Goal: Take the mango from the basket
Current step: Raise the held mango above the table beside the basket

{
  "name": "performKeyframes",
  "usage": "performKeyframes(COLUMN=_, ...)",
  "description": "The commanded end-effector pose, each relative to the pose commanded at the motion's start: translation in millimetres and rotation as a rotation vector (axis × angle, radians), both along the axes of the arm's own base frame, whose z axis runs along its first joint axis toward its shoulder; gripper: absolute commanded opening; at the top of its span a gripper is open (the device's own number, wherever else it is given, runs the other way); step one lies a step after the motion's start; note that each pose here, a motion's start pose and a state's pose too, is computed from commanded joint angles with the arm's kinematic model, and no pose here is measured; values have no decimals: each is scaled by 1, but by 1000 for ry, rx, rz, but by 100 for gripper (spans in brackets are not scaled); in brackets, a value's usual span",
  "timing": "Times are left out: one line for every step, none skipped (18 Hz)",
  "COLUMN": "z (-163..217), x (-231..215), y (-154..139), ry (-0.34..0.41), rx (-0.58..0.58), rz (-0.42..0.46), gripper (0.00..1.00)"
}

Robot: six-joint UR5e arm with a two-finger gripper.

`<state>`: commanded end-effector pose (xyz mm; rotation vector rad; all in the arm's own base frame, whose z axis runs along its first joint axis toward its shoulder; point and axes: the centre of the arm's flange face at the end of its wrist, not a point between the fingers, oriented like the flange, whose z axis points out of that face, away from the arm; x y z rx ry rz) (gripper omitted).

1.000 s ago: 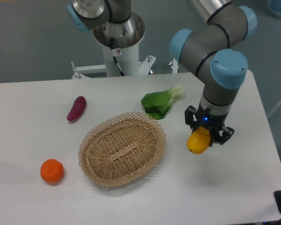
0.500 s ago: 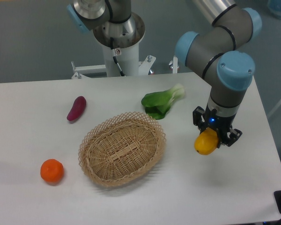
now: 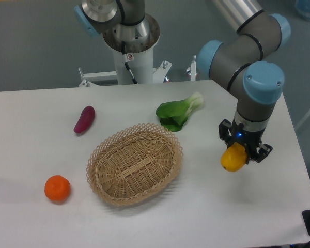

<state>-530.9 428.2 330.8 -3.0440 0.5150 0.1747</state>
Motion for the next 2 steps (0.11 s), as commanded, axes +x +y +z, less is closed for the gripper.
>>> performKeyframes(z=-1, x=-1, y=-2, ry=-1, rx=-1, rz=2, gripper=41)
performKeyframes(z=-1, x=-1, y=-2, ry=-1, rx=-1, rz=2, gripper=41)
